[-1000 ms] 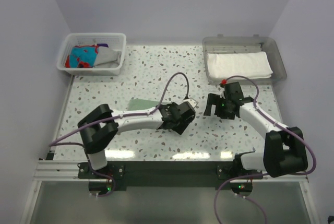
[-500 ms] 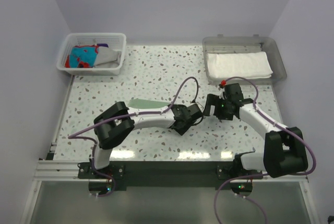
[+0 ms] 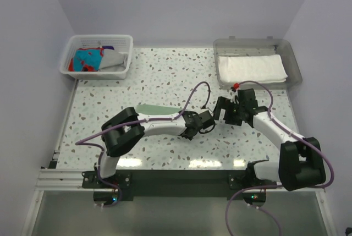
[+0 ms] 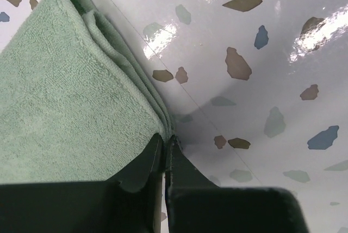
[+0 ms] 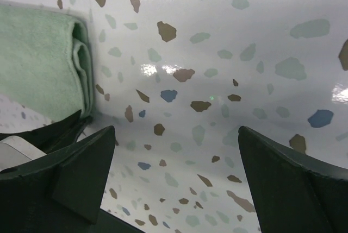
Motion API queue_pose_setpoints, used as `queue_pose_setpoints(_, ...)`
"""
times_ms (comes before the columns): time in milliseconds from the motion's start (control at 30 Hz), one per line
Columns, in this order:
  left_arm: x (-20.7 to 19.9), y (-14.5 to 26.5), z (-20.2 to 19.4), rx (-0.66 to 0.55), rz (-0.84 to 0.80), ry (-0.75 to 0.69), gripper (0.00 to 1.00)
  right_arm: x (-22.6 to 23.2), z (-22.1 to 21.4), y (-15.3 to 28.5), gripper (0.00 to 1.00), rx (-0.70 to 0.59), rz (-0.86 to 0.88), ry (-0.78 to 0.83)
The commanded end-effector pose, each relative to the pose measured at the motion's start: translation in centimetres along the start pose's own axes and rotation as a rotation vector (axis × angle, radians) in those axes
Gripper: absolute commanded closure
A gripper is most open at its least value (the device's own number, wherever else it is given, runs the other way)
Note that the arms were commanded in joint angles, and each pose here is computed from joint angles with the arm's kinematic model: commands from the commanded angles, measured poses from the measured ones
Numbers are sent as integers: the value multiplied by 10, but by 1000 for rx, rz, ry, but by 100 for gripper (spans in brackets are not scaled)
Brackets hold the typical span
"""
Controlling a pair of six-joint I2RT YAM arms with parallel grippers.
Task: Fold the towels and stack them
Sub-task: Fold the towel, then neatly place the folded towel into the bin
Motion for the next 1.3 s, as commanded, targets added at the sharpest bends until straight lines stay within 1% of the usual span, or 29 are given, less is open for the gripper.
queue_pose_setpoints(0, 5, 15, 5, -29, -28, 30, 100, 27, 11, 2, 1, -49, 140, -89)
queue_pose_setpoints(200, 2, 45, 32, -123, -156, 107, 100, 52, 20, -9, 1, -70, 275, -250)
queue_pose_setpoints(233, 3, 45, 34, -127, -163, 117, 100, 55, 23, -15, 1, -83, 294, -257)
queue_pose_setpoints(367, 1, 45, 37, -131, -201, 138, 100, 82, 17, -33, 1, -41, 348, -289)
queue_pose_setpoints(400, 0, 45, 37, -130, -200, 136, 100, 88, 16, -38, 1, -30, 352, -316)
queue_pose_setpoints(433, 0, 44, 37, -127, -199, 135, 100, 95, 16, -43, 1, -45, 358, -309)
queue_pose_setpoints(500, -1, 45, 38, -129, -205, 141, 100, 97, 12, -54, 1, -33, 352, -367)
queue_pose_setpoints(567, -1, 45, 38, -130, -208, 146, 100, 100, 12, -61, 1, -48, 362, -394)
queue_pose_setpoints(600, -2, 45, 38, -131, -209, 153, 100, 97, 8, -68, 1, -32, 349, -428)
queue_pose_setpoints(700, -1, 46, 39, -134, -209, 173, 100, 94, -2, -78, 1, -7, 331, -461)
queue_pose_setpoints(833, -1, 45, 44, -135, -202, 218, 100, 95, -20, -85, 2, 34, 307, -476)
queue_pose_setpoints(1033, -5, 41, 53, -144, -193, 279, 100, 97, -39, -88, 8, 69, 295, -496)
queue_pose_setpoints(1067, -6, 42, 56, -150, -196, 291, 100, 99, -40, -89, 12, 71, 296, -496)
queue_pose_setpoints(1133, -8, 41, 59, -150, -198, 301, 100, 101, -39, -90, 15, 67, 303, -495)
queue_pose_setpoints(1233, -13, 38, 62, -143, -209, 307, 100, 101, -38, -93, 24, 67, 303, -494)
queue_pose_setpoints(1267, -15, 38, 64, -143, -218, 310, 100, 102, -39, -95, 30, 75, 305, -493)
Point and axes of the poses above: each gripper's point midway between its finger pads, its own y axis back along the fingers, its own x axis along the line the jaws close on, z = x × y, the point moved 1 cm from there along y, back along the fingers, and after that the axes turned 9 degrees about y, right-handed, at the moved point
